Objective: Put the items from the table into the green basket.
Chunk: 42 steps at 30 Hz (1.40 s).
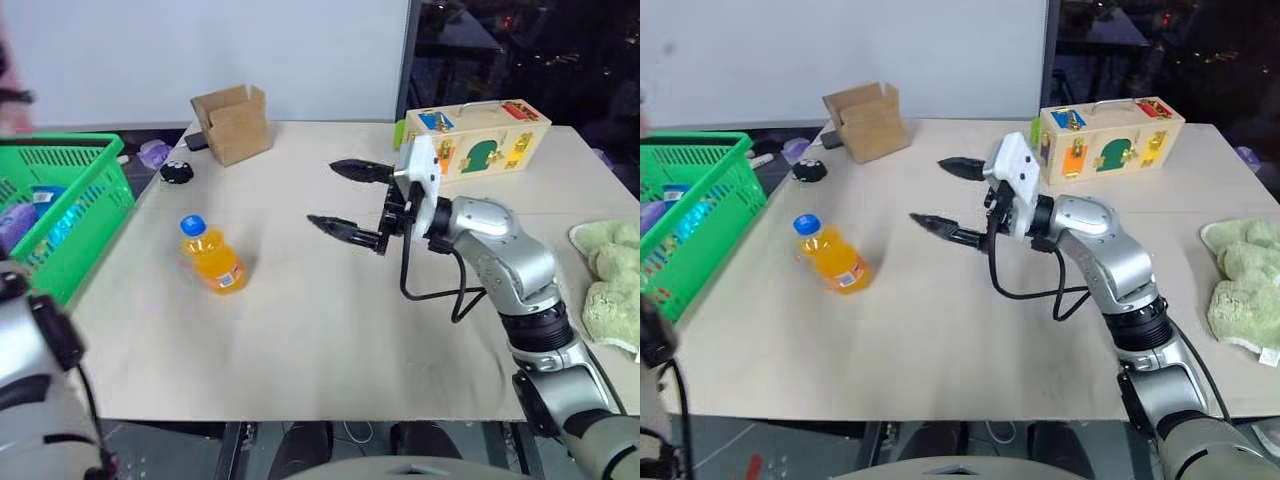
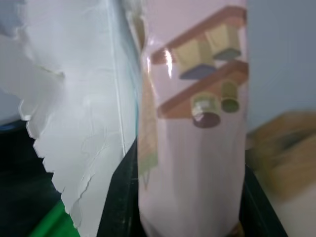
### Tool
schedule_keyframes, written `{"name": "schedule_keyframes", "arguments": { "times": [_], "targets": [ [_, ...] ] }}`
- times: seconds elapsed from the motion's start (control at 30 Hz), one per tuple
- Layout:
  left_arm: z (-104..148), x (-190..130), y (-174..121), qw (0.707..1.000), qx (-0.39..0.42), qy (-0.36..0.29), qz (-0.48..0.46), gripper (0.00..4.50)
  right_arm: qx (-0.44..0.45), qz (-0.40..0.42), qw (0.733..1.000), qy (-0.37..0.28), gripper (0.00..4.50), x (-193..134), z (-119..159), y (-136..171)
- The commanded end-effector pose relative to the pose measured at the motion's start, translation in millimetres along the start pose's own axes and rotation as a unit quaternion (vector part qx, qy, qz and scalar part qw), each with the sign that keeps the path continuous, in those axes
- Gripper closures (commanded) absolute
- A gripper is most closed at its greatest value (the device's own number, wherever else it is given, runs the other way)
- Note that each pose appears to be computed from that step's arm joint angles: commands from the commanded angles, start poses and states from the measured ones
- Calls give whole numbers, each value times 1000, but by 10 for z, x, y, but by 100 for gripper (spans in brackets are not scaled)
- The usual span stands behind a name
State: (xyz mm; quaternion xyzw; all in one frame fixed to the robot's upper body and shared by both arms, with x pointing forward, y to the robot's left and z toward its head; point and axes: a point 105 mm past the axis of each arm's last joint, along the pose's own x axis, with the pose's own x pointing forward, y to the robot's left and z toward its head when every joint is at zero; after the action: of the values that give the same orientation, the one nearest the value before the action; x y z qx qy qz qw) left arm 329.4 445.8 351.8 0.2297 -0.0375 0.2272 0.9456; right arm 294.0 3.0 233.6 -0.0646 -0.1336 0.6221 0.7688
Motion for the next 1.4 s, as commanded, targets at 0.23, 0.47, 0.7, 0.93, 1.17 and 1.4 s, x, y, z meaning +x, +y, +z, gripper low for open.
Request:
{"name": "schedule_keyframes", "arguments": {
  "times": [0.23, 0.47, 0.7, 0.93, 1.17, 1.4],
  "targets": [
    [-787, -103, 342, 992, 104, 55, 53, 357, -16, 75, 996, -51, 0, 8, 256, 254],
    [-999, -117, 304, 989, 109, 80, 54, 357, -18, 72, 996, -40, 0, 8, 219, 271],
    [-1267, -237, 419, 985, 85, 124, 80, 230, -18, 71, 997, -30, 0, 2, 173, 304],
    [-1178, -226, 274, 997, 22, 64, 30, 94, -17, 68, 997, -23, 0, -42, 147, 294],
    [-1012, -207, -13, 998, -14, 19, -54, 94, -17, 70, 997, -15, 0, -70, 116, 253],
    [-808, -1049, -1404, 907, -122, 14, -404, 94, -25, 49, 998, 19, 0, -236, 29, 181]
  ]
}}
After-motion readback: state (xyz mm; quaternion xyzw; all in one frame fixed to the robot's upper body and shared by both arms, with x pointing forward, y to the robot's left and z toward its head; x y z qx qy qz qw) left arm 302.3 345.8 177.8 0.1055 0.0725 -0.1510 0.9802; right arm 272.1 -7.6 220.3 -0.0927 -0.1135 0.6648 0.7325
